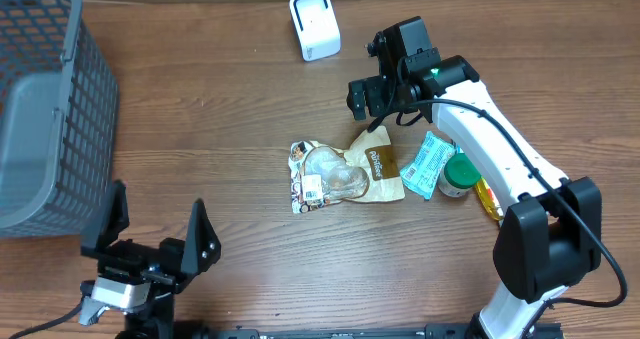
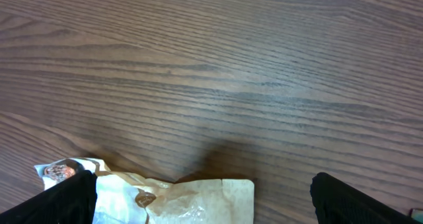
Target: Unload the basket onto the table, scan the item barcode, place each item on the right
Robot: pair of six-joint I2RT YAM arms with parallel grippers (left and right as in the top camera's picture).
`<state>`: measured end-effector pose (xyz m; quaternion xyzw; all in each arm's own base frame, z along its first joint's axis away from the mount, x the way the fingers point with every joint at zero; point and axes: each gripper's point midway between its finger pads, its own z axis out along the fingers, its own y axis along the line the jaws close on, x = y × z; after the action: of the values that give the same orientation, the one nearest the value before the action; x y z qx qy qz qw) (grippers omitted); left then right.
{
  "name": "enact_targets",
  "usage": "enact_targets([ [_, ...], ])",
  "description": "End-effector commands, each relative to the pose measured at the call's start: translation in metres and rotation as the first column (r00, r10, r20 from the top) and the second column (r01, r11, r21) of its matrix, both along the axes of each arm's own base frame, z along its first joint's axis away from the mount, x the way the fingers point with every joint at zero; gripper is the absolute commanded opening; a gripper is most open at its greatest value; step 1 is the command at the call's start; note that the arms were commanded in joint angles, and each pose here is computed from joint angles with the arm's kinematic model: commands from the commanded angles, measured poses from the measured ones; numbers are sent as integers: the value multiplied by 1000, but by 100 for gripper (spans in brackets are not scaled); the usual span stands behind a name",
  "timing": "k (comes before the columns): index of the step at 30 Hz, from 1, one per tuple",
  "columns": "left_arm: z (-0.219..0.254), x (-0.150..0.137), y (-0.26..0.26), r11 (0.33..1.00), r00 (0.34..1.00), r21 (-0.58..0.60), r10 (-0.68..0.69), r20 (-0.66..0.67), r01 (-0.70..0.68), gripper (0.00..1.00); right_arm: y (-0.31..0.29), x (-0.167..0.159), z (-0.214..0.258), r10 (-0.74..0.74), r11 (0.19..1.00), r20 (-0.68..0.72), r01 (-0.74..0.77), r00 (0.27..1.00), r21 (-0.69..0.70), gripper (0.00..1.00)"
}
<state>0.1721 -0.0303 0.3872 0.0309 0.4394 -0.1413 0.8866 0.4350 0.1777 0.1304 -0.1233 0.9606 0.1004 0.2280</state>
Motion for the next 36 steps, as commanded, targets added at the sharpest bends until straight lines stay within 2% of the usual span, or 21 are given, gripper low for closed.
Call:
enact_targets([
  [1, -6, -1, 5, 999, 999, -28, 27, 16, -27, 100, 0, 0, 4, -4, 1000, 10, 4, 1000, 1, 100],
  [5, -17, 6, 9, 997, 999, -57, 41, -11, -42, 100, 0, 0, 4, -4, 1000, 10, 4, 1000, 1, 100],
  [9, -60, 30, 14, 995, 992, -70, 65, -111, -73, 100, 0, 0, 4, -4, 1000, 10, 4, 1000, 1, 100],
  [16, -104, 49, 17, 993, 973, -65, 85, -217, -101, 100, 0, 0, 4, -4, 1000, 10, 4, 1000, 1, 100],
  [24, -160, 69, 22, 979, 887, 102, 201, -415, -174, 100, 0, 0, 4, -4, 1000, 10, 4, 1000, 1, 100],
  [26, -194, 74, 21, 972, 819, 173, 229, -526, -161, 100, 0, 0, 3, -5, 1000, 10, 5, 1000, 1, 100],
  [30, -230, 74, 22, 962, 735, 238, 258, -627, -135, 100, 0, 0, 4, -4, 1000, 10, 4, 1000, 1, 100],
  [36, -231, 74, 22, 955, 734, 266, 274, -622, -131, 100, 0, 0, 4, -5, 1000, 10, 5, 1000, 1, 100],
])
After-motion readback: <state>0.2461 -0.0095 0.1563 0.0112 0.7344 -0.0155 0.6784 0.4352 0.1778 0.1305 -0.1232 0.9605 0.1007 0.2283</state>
